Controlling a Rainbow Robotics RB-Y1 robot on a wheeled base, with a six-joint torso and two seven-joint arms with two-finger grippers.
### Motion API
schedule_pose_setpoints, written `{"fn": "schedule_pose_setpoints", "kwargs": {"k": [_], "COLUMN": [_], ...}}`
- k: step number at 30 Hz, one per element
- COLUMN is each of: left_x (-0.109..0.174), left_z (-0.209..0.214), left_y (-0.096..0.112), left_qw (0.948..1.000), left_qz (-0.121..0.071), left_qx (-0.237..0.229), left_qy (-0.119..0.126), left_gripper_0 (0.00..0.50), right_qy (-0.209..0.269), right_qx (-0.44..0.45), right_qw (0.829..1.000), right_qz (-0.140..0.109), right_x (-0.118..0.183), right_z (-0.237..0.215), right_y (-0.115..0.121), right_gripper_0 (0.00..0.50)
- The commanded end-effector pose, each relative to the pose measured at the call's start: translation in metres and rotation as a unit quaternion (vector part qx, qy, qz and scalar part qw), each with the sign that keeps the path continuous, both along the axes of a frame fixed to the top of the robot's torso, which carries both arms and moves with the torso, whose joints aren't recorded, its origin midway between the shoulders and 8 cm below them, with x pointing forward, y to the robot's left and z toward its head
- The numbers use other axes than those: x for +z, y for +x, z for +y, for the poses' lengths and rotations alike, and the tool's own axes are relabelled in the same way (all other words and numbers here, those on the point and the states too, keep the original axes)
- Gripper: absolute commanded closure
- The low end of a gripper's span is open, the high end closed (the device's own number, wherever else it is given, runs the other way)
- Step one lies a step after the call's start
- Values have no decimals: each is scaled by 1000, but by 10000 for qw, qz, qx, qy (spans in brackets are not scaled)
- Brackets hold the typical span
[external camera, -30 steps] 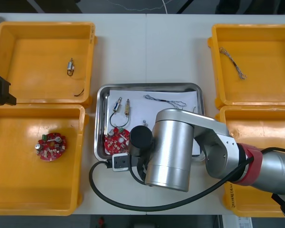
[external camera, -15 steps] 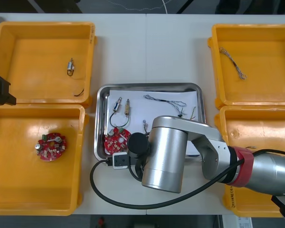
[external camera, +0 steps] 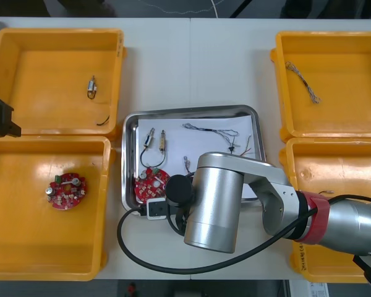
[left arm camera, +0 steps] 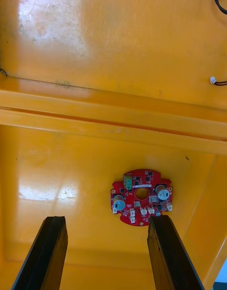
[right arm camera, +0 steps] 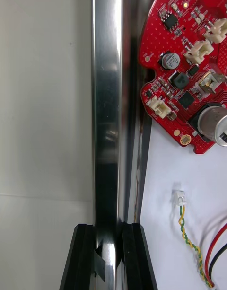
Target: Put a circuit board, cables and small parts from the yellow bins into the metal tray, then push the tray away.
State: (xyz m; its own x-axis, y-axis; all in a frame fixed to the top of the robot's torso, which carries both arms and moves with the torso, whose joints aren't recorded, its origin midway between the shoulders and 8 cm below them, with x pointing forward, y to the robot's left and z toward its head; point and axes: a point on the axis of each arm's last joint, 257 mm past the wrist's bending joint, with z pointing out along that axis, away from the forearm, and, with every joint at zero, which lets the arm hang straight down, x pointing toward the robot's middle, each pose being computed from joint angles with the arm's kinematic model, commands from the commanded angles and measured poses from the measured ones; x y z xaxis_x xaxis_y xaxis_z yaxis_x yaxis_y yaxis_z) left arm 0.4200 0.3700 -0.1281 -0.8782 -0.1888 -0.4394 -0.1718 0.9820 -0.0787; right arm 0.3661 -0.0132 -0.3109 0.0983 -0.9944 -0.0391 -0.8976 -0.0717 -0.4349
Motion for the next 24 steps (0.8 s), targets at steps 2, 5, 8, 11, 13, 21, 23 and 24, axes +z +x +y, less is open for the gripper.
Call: {"fn": "schedule_pose_setpoints", "kwargs": {"k": [2,5,8,11,13,21,23,24], "left_x": [5,5,5,5,5,5,5,5], "left_z": [3,3,3,3,3,3,3,3], "left_y": [-2,-2,-2,-2,-2,-2,-2,-2], "left_qw": [9988,9988,9988,9988,9988,9988,9988,9988], "left_qz": [-103,-103,-103,-103,-103,-103,-103,-103], "left_qx": [-415,-415,-415,-415,-415,-415,-415,-415], "left_qy": [249,249,249,249,249,249,249,249], "left_gripper_0": [0,0,0,0,0,0,0,0], "right_qy": [7,2,-23,-92,-87,-71,-95,-122], "right_qx": [180,164,146,80,59,-108,-165,-205], "right_qw": [9994,9990,9985,9983,9981,9965,9957,9950], "right_qz": [-304,-405,-521,-578,-608,-820,-909,-968], "right_x": [12,21,30,36,41,60,66,70], "right_z": [14,14,12,10,14,17,16,15], "right_y": [7,15,24,35,43,80,89,95], "right_gripper_0": [500,500,500,500,500,500,500,500]}}
